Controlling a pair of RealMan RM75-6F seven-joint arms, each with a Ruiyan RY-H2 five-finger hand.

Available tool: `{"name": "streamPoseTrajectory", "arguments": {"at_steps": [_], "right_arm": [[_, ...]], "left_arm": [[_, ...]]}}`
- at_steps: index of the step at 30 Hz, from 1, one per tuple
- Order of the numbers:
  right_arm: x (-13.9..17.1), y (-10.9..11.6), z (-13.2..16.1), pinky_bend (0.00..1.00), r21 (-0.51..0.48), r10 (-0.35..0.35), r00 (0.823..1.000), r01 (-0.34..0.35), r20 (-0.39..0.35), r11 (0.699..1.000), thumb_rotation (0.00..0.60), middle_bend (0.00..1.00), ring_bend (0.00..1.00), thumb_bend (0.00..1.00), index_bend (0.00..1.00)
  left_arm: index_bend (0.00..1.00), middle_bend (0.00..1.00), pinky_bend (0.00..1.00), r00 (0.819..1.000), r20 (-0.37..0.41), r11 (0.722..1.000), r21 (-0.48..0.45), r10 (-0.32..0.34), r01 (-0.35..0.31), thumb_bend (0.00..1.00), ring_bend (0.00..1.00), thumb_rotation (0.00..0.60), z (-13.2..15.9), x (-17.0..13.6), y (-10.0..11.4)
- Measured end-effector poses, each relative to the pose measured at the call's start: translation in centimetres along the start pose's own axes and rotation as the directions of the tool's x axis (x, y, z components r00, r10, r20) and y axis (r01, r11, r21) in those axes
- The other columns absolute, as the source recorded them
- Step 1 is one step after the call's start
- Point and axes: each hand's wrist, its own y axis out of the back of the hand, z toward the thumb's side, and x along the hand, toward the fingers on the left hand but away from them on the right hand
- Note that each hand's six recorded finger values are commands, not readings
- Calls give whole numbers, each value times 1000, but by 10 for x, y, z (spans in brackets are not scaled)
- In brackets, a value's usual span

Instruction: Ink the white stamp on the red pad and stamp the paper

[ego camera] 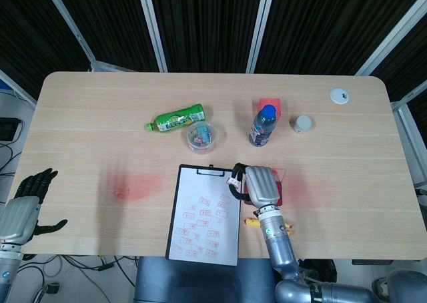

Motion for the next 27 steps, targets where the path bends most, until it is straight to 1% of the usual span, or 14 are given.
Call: {"name": "streamPoseTrajectory", "arguments": {"at_steps": [4, 7, 9, 11, 15, 17, 27], "right_arm": [[6, 13, -23, 884, -1, -13, 999, 13, 36, 1000, 600, 753, 786, 1000, 899], [10, 19, -39, 881, -6, -16, 998, 17, 67, 1000, 600, 752, 781, 995, 899], [13, 22, -52, 877, -10, -17, 996, 18, 88, 1000, 600, 747, 776, 961, 899], [16, 23, -64, 875, -13, -18, 994, 19, 112, 1000, 600, 740, 774, 908, 899], [20, 22, -86, 871, -22, -16, 988, 20, 156, 1000, 600, 724, 764, 786, 899], [22, 21, -97, 870, -21, -16, 984, 20, 177, 1000, 600, 722, 762, 754, 899], [24, 11, -142, 870, 3, -11, 966, 10, 258, 1000, 600, 721, 749, 708, 899]], "left_arm": [[0, 0, 0, 1000, -4, 1000, 2, 10, -9, 8, 0, 600, 0, 0, 1], [0, 0, 0, 1000, -7, 1000, 1, 16, -16, 8, 0, 600, -1, 0, 1], [0, 0, 0, 1000, -8, 1000, 0, 18, -18, 8, 0, 600, 0, 0, 1], [0, 0, 0, 1000, -8, 1000, 0, 19, -19, 8, 0, 600, -1, 0, 2], [0, 0, 0, 1000, -9, 1000, -4, 20, -20, 7, 0, 600, -1, -1, 2], [0, 0, 0, 1000, -9, 1000, -4, 18, -18, 8, 0, 600, -1, -1, 2], [0, 0, 0, 1000, -9, 1000, 5, 22, -22, 8, 0, 600, 0, -2, 2]]}}
